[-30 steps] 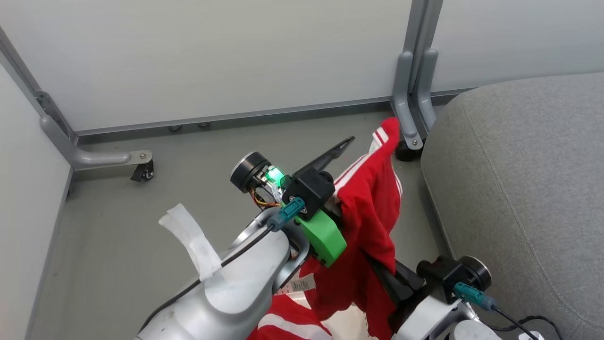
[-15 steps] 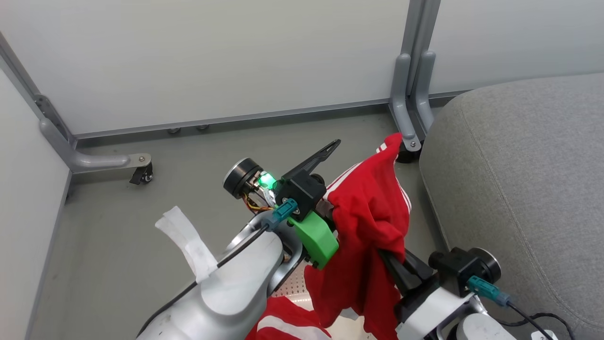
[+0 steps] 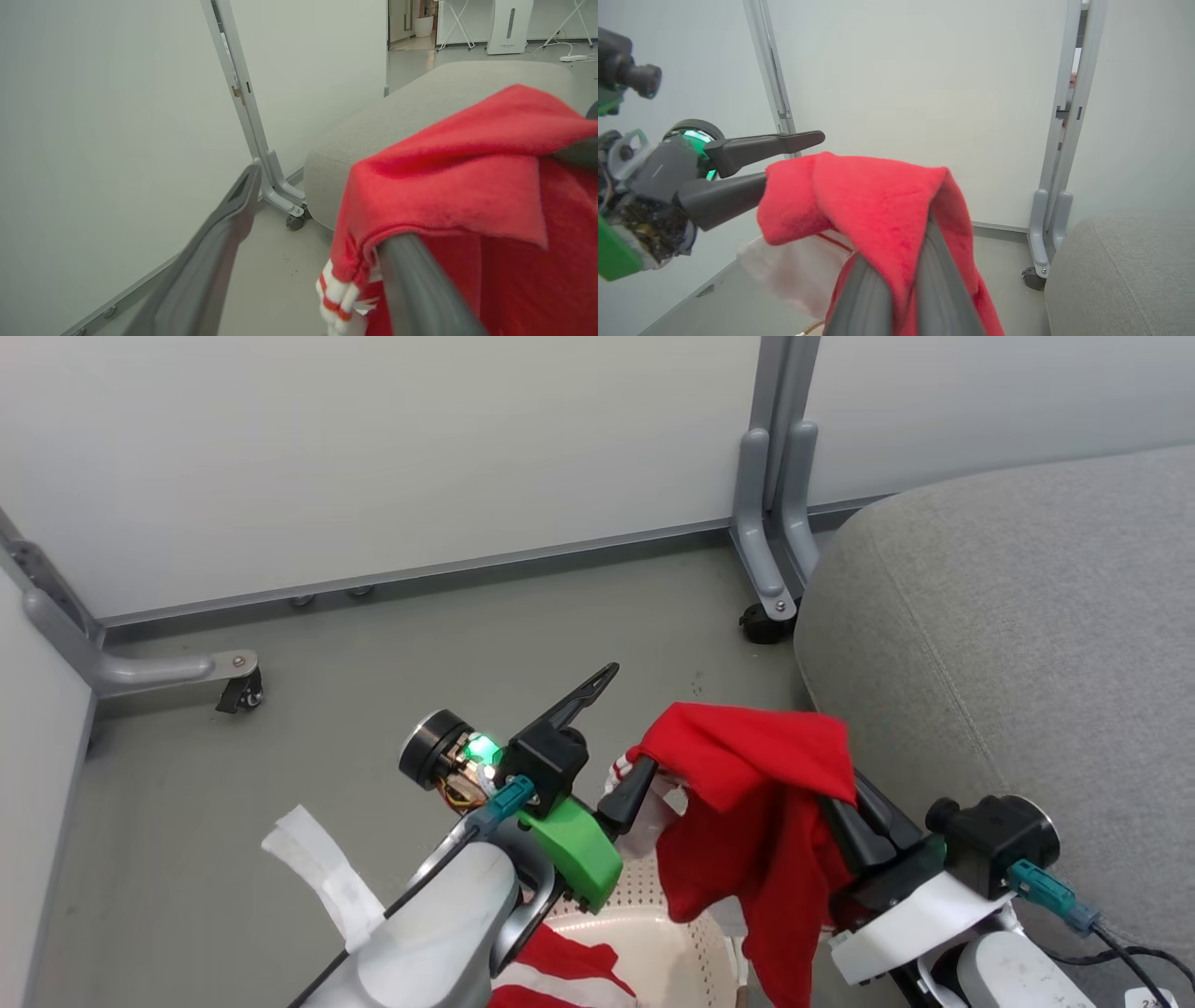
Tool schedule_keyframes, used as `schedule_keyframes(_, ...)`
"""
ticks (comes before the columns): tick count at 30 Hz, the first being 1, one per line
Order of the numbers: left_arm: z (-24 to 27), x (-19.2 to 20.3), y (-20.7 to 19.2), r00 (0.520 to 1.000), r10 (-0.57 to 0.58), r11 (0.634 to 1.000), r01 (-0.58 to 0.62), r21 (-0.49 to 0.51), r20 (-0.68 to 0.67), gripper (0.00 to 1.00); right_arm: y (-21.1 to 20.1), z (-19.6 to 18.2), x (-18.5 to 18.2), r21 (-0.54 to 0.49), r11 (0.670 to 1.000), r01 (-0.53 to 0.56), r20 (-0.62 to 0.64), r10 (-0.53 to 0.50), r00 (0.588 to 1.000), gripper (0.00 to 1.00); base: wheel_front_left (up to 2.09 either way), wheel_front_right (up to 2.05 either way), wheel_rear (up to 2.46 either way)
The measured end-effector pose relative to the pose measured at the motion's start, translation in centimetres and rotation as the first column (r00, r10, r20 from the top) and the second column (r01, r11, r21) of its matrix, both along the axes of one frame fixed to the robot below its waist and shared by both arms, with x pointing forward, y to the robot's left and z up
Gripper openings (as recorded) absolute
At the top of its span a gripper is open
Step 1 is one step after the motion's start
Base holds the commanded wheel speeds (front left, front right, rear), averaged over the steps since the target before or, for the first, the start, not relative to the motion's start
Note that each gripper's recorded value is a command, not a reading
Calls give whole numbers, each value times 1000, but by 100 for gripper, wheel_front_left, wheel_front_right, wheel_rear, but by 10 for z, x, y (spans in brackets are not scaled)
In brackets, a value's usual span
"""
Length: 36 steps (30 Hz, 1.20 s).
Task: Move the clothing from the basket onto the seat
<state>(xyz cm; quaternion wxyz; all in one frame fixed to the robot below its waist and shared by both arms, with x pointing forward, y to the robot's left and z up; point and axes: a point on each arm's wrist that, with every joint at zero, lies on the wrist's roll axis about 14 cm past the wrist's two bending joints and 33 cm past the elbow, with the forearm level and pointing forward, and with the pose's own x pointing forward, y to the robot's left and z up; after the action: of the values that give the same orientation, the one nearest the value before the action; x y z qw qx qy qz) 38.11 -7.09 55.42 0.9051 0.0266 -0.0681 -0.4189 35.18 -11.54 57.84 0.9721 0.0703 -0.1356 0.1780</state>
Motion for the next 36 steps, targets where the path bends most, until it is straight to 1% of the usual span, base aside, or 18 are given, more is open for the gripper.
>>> schedule_keyframes(6, -10, -8, -7, 998, -34, 999, 32, -38, -44, 100, -26, 7, -3, -6, 997, 80, 25, -80, 996, 0, 0, 0, 0)
schedule_keyframes(7, -16, -12, -10, 997, -53, 998, 50, -44, -62, 100, -37, 10, -5, -3, 994, 111, 34, -111, 993, 0, 0, 0, 0)
schedule_keyframes(10, -24, -20, -18, 992, -99, 994, 96, -43, -83, 100, -52, 14, -9, 13, 987, 160, 44, -161, 986, 0, 0, 0, 0)
schedule_keyframes(19, -43, -42, -43, 964, -237, 971, 235, -38, -123, 100, -92, 15, -27, 0, 956, 294, 48, -293, 955, 0, 0, 0, 0)
schedule_keyframes(25, -53, -60, -62, 933, -326, 945, 323, -49, -153, 100, -125, 11, -50, -2, 912, 411, 32, -411, 911, 0, 0, 0, 0)
schedule_keyframes(30, -59, -73, -80, 902, -397, 918, 394, -54, -169, 100, -145, 8, -70, -4, 872, 490, 22, -489, 872, 0, 0, 0, 0)
schedule_keyframes(36, -61, -90, -102, 854, -489, 871, 487, -60, -178, 100, -167, 5, -93, -25, 813, 582, 11, -582, 813, 0, 0, 0, 0)
